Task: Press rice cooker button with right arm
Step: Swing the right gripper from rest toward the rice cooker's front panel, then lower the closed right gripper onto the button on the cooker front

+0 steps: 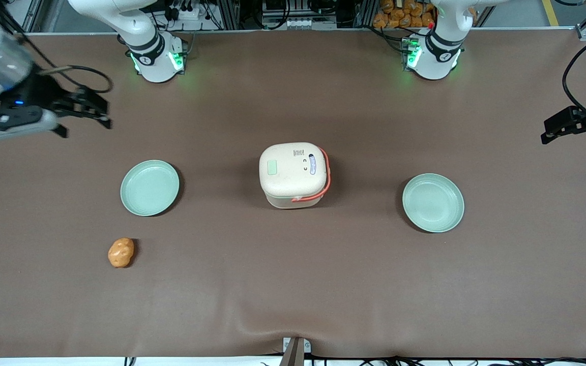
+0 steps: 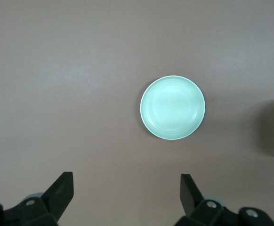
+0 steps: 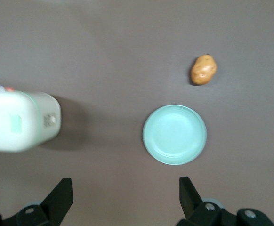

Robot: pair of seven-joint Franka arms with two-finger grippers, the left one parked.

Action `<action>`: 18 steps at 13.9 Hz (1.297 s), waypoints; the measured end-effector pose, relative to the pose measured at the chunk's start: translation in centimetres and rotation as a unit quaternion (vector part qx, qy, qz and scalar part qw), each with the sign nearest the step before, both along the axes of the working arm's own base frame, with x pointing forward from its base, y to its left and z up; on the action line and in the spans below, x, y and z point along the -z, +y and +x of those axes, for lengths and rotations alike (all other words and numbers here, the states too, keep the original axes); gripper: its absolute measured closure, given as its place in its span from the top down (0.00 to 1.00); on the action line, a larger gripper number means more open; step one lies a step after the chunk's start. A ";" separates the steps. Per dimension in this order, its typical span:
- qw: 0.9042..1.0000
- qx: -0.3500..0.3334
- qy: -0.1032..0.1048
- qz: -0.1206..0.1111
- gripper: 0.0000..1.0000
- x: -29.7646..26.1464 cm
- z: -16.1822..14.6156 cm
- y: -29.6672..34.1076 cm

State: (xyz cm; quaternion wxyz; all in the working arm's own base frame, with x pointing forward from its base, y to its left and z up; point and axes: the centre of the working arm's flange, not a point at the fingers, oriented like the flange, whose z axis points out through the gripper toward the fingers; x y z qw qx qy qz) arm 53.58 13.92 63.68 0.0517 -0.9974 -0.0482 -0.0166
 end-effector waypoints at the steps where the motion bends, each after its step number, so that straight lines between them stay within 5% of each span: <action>1: 1.000 0.017 -0.001 0.002 1.00 0.7 0.0 2.8; 5: 0.999 0.053 -0.003 0.000 0.88 5.6 0.1 12.9; 8: 0.997 0.070 -0.027 -0.036 0.55 11.0 0.2 19.6; 13: 0.996 0.062 -0.036 -0.058 0.01 18.1 -0.1 27.3; 18: 0.996 0.057 -0.033 -0.065 0.01 21.6 0.6 28.8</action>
